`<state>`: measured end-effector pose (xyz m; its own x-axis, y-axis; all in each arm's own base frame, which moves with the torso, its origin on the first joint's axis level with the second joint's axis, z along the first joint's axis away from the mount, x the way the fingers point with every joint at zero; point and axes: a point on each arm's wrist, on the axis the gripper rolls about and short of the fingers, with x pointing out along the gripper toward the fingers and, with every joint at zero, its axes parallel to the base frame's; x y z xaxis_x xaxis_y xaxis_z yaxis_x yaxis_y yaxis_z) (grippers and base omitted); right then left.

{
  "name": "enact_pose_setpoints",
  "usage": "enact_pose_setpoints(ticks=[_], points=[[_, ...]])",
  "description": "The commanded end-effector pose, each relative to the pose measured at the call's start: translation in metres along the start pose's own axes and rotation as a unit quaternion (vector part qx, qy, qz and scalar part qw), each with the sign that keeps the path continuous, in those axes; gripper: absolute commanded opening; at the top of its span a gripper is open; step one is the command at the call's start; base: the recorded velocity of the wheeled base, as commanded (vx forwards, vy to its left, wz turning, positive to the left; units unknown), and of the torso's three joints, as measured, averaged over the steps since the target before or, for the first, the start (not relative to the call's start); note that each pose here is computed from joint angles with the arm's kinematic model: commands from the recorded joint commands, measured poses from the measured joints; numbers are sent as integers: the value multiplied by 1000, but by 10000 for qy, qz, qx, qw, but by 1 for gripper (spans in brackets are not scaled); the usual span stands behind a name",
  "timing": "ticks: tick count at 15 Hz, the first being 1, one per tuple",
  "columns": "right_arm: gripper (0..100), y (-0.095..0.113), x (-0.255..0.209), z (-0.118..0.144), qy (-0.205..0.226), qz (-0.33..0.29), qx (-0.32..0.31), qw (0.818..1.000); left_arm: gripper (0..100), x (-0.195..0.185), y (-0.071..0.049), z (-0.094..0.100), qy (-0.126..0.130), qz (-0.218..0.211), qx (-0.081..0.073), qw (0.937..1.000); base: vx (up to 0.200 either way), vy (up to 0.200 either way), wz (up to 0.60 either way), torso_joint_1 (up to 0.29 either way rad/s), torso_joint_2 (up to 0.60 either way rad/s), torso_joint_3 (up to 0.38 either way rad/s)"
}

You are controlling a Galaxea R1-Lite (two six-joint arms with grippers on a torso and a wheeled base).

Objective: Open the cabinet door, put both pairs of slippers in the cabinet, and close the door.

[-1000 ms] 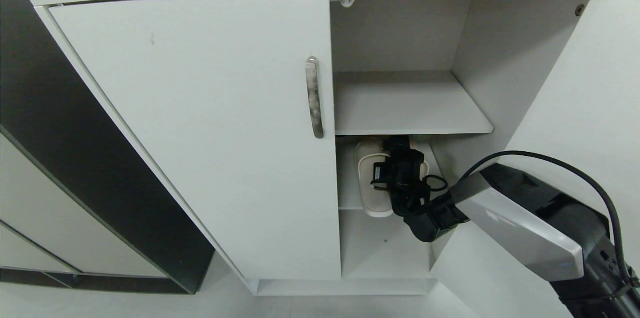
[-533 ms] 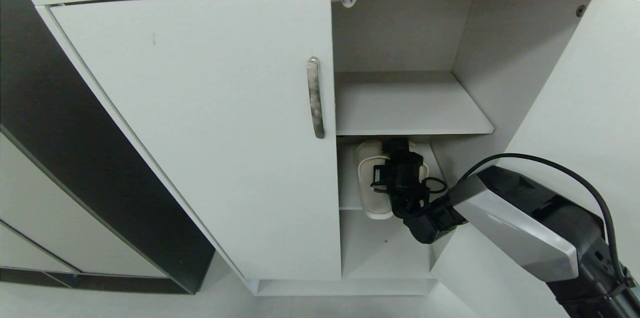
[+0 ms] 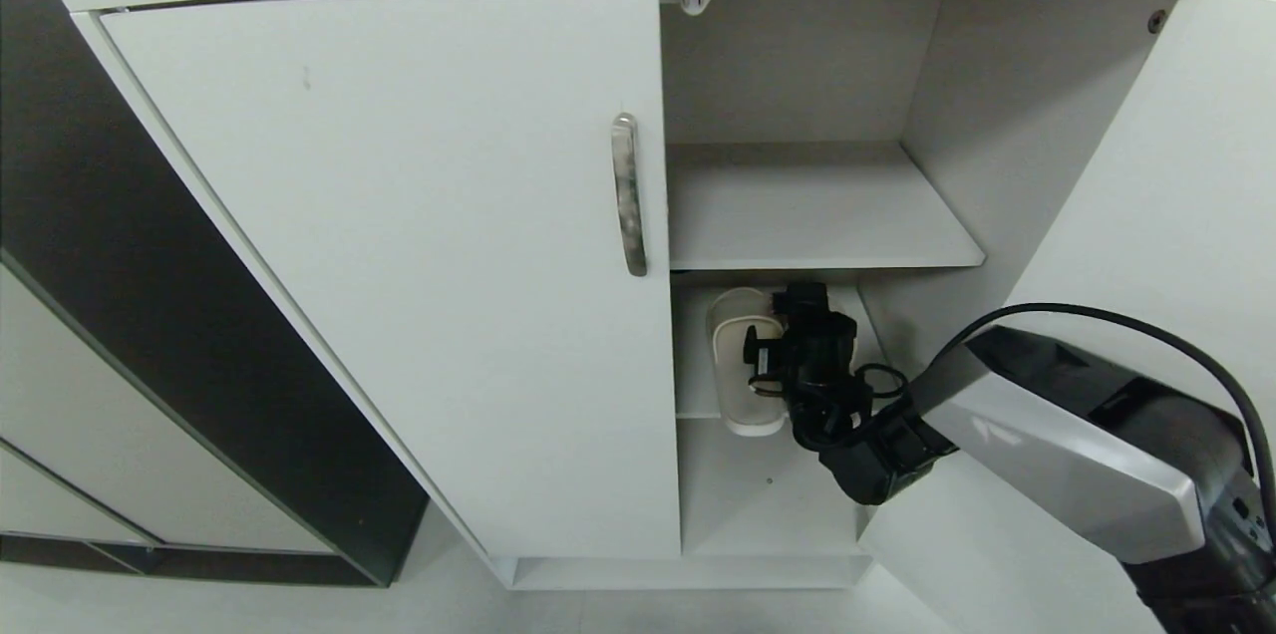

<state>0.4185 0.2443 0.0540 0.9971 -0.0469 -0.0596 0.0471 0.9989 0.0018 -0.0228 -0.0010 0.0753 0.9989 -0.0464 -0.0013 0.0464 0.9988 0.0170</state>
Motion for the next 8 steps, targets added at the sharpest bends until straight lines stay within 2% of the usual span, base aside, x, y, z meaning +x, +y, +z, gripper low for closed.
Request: enact_pose_setpoints(ticks=[1,5,8], points=[[100,-8,-34,26,-82,132,43,9999,0,0,0,0,9,2,-1,10000,0,0,0,0,0,0],[100,-20,-112,24,156,588,-180,9980,0,0,0,0,1,2,-1,10000,0,0,0,0,0,0],[100,-20,-139,22,218,837,-259,9959,0,0,0,0,9,2,-1,10000,0,0,0,0,0,0]])
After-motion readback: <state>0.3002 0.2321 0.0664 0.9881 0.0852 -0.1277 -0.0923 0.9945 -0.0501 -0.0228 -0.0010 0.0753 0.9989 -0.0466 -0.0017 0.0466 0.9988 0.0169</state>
